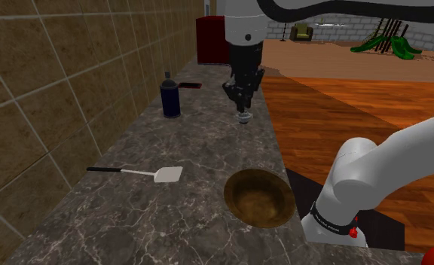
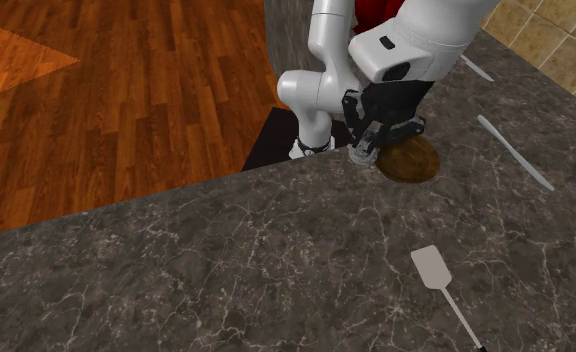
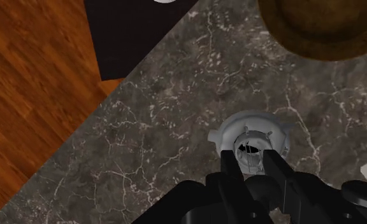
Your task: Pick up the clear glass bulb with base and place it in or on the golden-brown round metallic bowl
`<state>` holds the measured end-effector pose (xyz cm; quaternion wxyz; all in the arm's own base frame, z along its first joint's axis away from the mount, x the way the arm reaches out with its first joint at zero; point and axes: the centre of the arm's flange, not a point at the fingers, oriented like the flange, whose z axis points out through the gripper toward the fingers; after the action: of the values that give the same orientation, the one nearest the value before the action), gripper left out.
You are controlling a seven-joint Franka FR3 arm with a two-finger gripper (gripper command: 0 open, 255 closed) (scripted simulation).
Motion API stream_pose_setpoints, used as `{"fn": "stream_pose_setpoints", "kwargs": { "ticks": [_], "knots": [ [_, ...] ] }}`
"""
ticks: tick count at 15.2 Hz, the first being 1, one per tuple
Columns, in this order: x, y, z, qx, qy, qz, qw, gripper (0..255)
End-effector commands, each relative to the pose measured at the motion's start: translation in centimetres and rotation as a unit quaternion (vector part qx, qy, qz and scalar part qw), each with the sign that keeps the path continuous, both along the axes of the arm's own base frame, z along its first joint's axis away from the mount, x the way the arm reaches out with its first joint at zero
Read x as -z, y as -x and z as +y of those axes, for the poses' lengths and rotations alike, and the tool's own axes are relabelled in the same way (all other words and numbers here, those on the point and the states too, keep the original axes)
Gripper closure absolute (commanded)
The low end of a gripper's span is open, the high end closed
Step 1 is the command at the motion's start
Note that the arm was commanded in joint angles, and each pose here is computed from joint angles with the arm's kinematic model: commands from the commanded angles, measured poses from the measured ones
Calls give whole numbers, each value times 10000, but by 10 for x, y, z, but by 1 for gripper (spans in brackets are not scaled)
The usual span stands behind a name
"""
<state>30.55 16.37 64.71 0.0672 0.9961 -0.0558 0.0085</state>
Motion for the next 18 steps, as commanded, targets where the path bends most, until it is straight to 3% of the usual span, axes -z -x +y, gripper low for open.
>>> {"fn": "stream_pose_setpoints", "kwargs": {
  "ticks": [1,12,18],
  "knots": [
    [0,20,18,6,0,3,10000,255],
    [-7,131,111,6,0,3,10000,255],
    [19,134,114,6,0,3,10000,255]
  ]
}}
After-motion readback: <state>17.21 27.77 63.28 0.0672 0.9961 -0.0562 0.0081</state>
